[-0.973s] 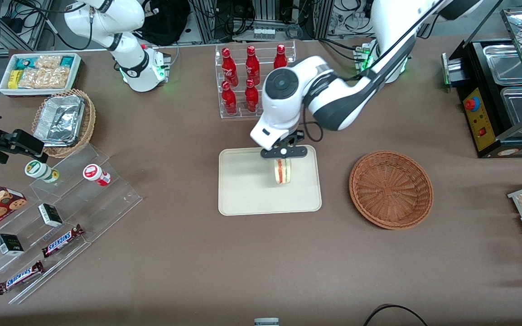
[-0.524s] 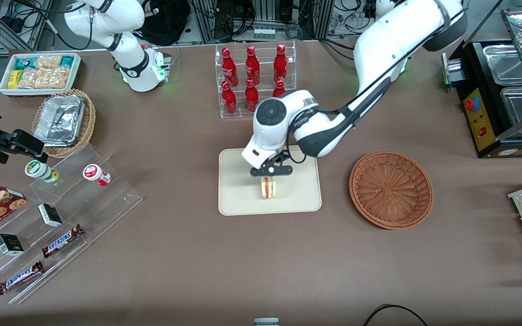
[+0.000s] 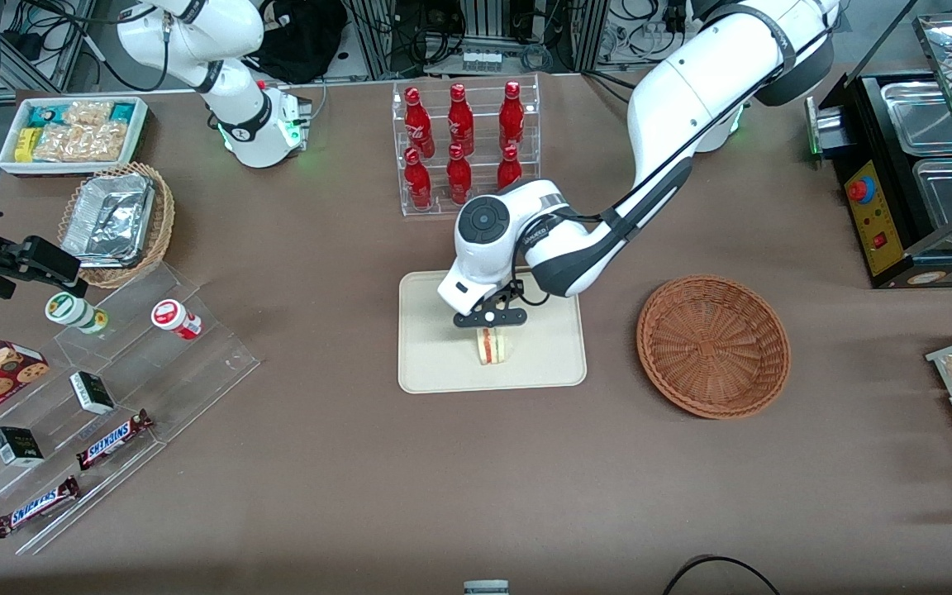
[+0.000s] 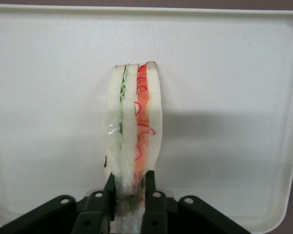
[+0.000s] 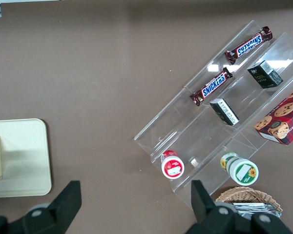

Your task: Place sandwich from basket to tray

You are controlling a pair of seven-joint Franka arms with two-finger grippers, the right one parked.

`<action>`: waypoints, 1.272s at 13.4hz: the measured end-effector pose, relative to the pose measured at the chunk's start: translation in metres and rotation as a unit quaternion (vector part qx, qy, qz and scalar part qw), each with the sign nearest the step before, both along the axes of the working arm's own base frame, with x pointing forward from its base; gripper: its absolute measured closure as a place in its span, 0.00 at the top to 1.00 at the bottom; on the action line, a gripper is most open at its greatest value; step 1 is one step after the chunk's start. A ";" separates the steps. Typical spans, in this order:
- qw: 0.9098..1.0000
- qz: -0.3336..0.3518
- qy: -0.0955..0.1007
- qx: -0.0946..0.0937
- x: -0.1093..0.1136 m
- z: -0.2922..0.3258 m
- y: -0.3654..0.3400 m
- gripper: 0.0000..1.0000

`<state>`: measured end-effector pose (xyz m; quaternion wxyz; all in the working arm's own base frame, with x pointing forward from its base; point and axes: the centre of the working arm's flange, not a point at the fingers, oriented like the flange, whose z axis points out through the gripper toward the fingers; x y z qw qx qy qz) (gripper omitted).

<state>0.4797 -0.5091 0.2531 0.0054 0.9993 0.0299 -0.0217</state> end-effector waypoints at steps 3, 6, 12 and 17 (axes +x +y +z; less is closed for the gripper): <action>1.000 0.008 -0.008 -0.005 0.007 0.010 0.001 0.63; 0.999 0.038 -0.023 -0.011 0.014 0.060 0.002 0.95; 0.984 0.154 -0.084 0.010 0.043 0.220 0.082 1.00; 0.963 0.239 -0.103 0.077 0.052 0.308 0.187 1.00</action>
